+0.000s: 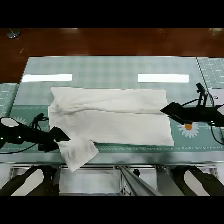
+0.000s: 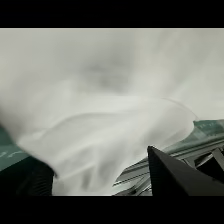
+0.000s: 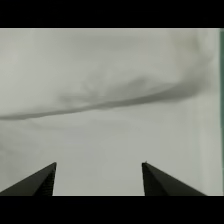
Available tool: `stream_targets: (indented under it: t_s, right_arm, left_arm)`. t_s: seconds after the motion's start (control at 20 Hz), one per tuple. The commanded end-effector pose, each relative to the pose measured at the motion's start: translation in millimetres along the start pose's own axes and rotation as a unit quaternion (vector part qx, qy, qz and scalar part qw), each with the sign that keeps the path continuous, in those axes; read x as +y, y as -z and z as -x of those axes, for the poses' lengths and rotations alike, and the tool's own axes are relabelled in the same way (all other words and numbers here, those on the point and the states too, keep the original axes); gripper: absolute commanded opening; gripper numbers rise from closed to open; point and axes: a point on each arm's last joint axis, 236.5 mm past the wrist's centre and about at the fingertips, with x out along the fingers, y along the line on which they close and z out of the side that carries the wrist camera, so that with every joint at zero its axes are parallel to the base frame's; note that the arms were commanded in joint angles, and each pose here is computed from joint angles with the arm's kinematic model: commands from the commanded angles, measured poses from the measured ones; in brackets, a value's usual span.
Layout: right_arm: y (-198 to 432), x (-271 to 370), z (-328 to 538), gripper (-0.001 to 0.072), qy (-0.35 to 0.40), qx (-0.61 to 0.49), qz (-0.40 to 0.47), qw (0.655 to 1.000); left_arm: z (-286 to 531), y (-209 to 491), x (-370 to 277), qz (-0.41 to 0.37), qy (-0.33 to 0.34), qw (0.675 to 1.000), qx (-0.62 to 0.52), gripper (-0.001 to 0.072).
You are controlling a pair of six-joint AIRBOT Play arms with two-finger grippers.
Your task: Fold the shirts.
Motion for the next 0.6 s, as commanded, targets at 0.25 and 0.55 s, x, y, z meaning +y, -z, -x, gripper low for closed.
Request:
stream_targets:
  t_s: [0.25, 0.55]
  right_arm:
    - [101, -131, 52, 0.0616, 0.185, 0.189, -0.093, 0.96]
    - [135, -106, 17, 0.0617, 0.109, 0.224, -0.114, 0.962]
  left_arm:
    - [-2, 2, -37, -0.081, 0.057, 0.995, 0.0, 0.0031]
    - [-2, -2, -37, -0.088, 0.055, 0.995, -0.009, 0.0031]
